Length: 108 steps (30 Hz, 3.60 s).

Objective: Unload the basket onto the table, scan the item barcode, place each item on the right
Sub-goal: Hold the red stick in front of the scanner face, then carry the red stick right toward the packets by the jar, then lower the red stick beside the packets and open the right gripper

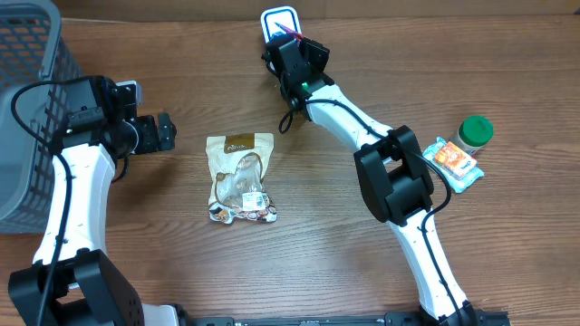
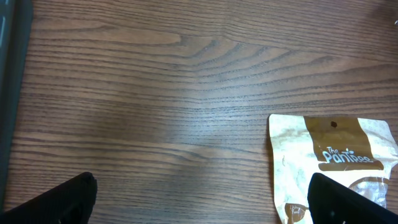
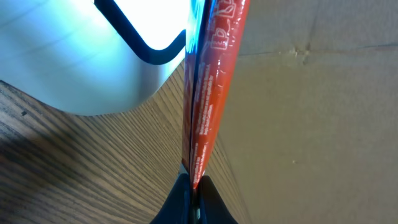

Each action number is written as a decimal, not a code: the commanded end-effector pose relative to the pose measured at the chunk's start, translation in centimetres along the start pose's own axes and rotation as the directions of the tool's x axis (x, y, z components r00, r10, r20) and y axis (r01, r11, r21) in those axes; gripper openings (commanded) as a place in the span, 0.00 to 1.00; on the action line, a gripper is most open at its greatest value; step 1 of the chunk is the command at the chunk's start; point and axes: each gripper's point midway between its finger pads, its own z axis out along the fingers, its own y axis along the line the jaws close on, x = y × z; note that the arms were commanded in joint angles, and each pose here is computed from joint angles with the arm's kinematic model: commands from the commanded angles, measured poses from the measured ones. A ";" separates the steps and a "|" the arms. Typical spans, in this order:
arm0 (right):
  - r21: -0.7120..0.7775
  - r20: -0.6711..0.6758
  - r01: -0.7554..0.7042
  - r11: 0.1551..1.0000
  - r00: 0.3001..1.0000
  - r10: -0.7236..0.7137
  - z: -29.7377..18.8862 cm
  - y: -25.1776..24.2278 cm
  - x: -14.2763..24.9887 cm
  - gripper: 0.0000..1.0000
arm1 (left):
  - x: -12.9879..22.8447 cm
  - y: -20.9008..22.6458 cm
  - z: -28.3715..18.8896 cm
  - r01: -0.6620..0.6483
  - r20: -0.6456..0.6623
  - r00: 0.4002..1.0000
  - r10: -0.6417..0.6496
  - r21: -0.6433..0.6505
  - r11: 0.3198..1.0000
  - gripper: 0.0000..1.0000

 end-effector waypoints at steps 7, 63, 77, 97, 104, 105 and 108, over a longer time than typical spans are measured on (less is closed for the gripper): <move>0.020 -0.004 -0.075 0.997 0.997 0.075 -0.2 -0.7 -0.2 0.04 | -0.6 -0.2 -0.1 -0.015 0.013 1.000 0.015 0.008 1.000 0.99; -0.235 -0.878 -0.808 0.540 0.415 0.237 -17.4 1.0 28.1 0.03 | -0.6 -0.2 -0.1 -0.015 0.013 1.000 0.015 0.008 1.000 1.00; -0.222 -0.889 -0.810 0.543 0.396 0.228 -15.8 5.3 29.6 0.04 | -0.6 -0.2 -0.1 -0.015 0.013 1.000 0.015 0.008 1.000 1.00; -0.193 -0.887 -0.791 0.580 0.394 0.242 -14.9 6.1 30.7 0.05 | -0.6 -0.2 -0.1 -0.015 0.013 1.000 0.015 0.008 1.000 0.99; -0.193 -0.887 -0.791 0.580 0.394 0.242 -14.9 6.1 30.7 0.18 | -0.6 -0.2 -0.1 -0.015 0.013 1.000 0.015 0.008 1.000 1.00; -0.193 -0.887 -0.791 0.580 0.394 0.242 -14.9 6.1 30.7 0.19 | -0.6 -0.2 -0.1 -0.015 0.013 1.000 0.015 0.008 1.000 0.99; -0.193 -0.887 -0.791 0.580 0.394 0.243 -14.9 6.1 30.7 0.20 | -0.6 -0.2 -0.1 -0.015 0.013 1.000 0.015 0.008 1.000 0.99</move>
